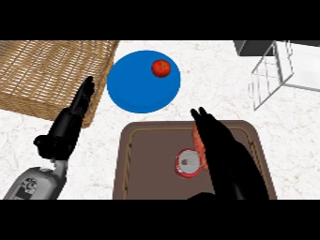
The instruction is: Pick the can from the tray and place it in the tiered shelf
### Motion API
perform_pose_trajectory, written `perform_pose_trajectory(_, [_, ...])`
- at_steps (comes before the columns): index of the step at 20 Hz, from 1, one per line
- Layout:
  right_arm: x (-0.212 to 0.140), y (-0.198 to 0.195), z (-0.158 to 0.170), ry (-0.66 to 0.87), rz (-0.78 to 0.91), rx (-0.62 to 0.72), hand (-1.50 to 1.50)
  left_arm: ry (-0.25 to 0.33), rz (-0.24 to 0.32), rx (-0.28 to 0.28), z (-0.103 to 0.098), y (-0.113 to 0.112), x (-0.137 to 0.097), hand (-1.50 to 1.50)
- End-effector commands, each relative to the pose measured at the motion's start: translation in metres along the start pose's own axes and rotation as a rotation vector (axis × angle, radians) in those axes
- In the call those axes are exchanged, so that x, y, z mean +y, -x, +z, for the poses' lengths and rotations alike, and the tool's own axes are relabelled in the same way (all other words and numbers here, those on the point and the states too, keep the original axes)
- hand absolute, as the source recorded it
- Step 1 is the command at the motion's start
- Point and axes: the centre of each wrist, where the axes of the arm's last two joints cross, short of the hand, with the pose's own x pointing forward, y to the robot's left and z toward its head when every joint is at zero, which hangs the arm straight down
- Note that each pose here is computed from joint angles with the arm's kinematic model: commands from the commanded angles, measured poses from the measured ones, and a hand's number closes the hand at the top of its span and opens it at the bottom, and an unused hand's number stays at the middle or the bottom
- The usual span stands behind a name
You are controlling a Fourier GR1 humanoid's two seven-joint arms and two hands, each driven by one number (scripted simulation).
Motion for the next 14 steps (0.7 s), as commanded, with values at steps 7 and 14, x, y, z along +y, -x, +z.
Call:
perform_pose_trajectory(7, [0.012,-0.006,-0.008,-0.015,0.069,0.211,-1.50,0.001,-0.020,0.132,0.010,0.032,-0.015,0.00])
perform_pose_trajectory(14, [0.014,-0.003,-0.025,-0.016,0.077,0.239,-1.50,-0.001,-0.004,0.119,0.001,0.016,0.002,0.00])
